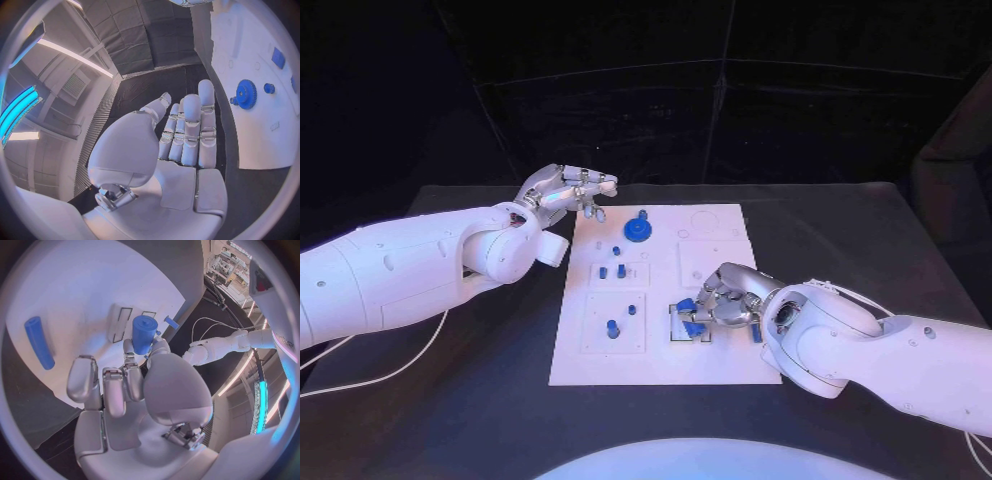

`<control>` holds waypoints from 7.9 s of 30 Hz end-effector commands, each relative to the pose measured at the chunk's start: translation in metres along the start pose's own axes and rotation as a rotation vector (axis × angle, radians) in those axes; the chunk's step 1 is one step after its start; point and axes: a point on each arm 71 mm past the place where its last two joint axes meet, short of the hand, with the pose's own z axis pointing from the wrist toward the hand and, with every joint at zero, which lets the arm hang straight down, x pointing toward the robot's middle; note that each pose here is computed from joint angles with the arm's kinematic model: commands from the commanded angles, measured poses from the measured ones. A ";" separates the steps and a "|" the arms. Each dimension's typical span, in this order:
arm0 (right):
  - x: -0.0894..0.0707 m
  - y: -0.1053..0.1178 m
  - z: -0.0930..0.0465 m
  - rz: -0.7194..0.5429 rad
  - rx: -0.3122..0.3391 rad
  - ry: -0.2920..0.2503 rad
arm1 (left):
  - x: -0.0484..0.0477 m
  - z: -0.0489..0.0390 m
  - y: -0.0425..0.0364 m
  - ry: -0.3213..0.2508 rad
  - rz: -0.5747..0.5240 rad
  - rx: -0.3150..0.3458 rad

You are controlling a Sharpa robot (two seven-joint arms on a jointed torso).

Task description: Assemble the parts on the task board

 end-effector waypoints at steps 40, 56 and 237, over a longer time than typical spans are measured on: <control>-0.003 0.012 -0.001 -0.045 -0.101 -0.066 | 0.0023 0.0012 0.0000 0.020 -0.010 -0.007; -0.002 0.015 -0.004 -0.143 -0.141 -0.045 | 0.0019 0.0011 0.0001 0.020 -0.010 -0.007; 0.011 -0.020 -0.008 0.050 0.122 0.079 | 0.0029 -0.0042 0.0064 0.052 -0.026 -0.015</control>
